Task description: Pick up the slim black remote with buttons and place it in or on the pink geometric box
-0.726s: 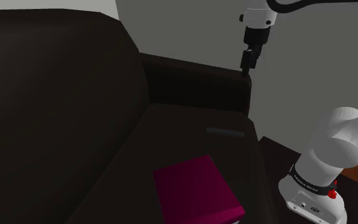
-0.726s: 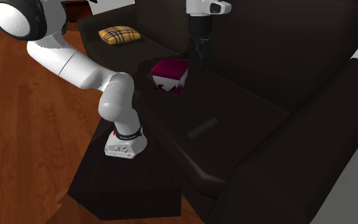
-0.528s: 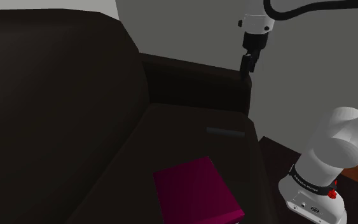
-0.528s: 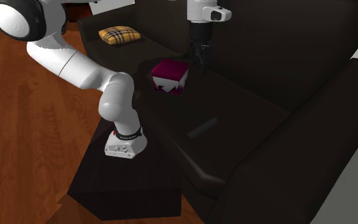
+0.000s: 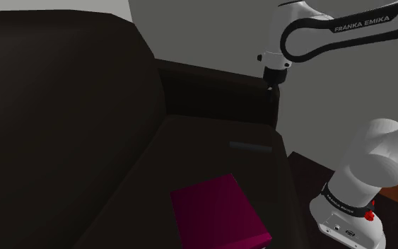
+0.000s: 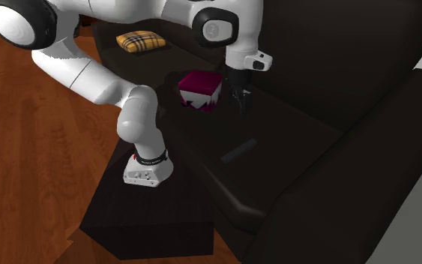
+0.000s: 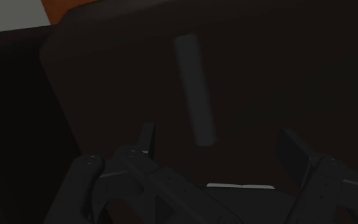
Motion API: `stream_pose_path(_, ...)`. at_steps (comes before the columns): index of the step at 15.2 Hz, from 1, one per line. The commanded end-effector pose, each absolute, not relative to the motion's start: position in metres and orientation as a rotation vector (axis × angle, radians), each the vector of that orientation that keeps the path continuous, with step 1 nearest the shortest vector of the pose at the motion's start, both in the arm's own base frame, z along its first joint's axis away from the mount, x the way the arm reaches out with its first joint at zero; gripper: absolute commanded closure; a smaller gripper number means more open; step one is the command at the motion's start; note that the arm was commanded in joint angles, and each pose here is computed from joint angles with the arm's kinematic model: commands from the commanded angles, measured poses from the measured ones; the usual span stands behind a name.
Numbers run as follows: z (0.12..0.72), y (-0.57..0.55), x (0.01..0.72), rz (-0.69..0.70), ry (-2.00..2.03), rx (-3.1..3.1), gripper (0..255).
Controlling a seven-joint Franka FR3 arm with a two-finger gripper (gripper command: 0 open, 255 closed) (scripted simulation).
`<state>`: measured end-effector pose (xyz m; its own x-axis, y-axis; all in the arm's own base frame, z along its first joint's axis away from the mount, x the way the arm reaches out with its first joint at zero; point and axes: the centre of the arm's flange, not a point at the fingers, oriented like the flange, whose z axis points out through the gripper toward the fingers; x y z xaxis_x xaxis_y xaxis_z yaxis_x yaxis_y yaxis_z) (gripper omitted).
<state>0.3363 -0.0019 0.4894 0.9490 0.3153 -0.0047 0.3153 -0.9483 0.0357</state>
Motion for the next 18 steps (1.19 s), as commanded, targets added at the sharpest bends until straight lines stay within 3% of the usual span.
stream_pose_path(1,0.465,-0.006,0.342,-0.001,0.545,3.073,0)
stream_pose_path(12,0.32,-0.021,0.366,-0.035,0.81,3.105,0)
stream_pose_path(18,0.285,-0.019,0.366,-0.037,0.827,3.106,0)
